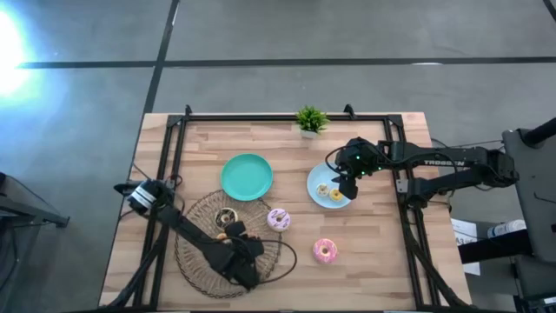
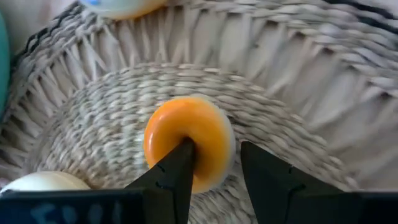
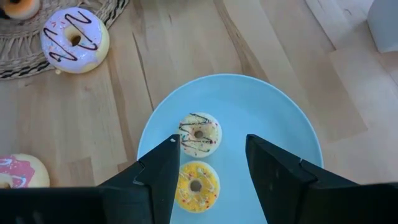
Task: Pick & Place donuts
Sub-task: Put the small orange donut into the blue plate
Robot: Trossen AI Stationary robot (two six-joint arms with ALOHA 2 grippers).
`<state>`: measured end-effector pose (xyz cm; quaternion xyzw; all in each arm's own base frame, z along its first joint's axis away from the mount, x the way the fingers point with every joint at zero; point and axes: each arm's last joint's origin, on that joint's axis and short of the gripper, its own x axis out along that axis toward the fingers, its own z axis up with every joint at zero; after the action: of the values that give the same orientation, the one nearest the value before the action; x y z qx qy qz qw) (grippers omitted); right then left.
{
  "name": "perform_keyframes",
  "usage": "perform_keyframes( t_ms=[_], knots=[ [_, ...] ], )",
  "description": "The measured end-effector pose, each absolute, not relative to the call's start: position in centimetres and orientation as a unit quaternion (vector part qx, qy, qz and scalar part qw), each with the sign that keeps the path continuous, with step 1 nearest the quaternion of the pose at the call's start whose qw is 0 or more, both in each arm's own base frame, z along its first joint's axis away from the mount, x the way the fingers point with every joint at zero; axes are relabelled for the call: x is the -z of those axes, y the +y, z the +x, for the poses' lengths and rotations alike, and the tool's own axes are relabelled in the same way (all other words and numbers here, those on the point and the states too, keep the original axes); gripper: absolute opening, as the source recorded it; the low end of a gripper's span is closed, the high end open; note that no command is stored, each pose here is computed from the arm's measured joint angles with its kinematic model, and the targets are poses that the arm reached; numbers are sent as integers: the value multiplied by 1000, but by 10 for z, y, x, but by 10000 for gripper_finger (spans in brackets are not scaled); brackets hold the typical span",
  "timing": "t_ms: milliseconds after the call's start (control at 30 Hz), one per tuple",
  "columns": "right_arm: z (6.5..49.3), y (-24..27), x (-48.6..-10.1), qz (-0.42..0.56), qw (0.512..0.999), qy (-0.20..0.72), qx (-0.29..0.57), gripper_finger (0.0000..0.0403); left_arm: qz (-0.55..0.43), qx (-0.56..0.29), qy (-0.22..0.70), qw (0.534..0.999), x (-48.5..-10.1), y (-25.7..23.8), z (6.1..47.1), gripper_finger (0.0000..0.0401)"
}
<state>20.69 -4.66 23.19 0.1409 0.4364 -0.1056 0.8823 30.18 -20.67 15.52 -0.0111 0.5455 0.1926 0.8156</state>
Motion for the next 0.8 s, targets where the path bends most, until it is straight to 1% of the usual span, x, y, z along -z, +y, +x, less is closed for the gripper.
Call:
perform_keyframes(
  t_ms=[100,200,267,400,467,633,700,800],
  knots=[
    [207,-46,-232,147,881,435,109,173,-13,-202,546,813,-154,-201,305,111],
    [207,-46,-232,150,881,436,110,173,-15,-213,544,811,-155,-194,309,95],
    [207,-46,-232,150,881,436,110,173,-11,-217,544,810,-155,-190,311,75],
    [207,-46,-232,150,881,436,110,173,-1,-225,544,808,-151,-183,312,23],
    [207,-46,-232,150,880,436,110,173,-1,-230,546,806,-150,-180,312,7],
    [207,-46,-232,150,881,435,109,173,-15,-245,546,801,-156,-175,312,1],
    [207,-46,-232,151,882,434,107,173,-23,-244,542,804,-166,-172,310,1],
    [207,-46,-233,151,884,431,103,173,-44,-239,524,817,-194,-164,304,1]
  ],
)
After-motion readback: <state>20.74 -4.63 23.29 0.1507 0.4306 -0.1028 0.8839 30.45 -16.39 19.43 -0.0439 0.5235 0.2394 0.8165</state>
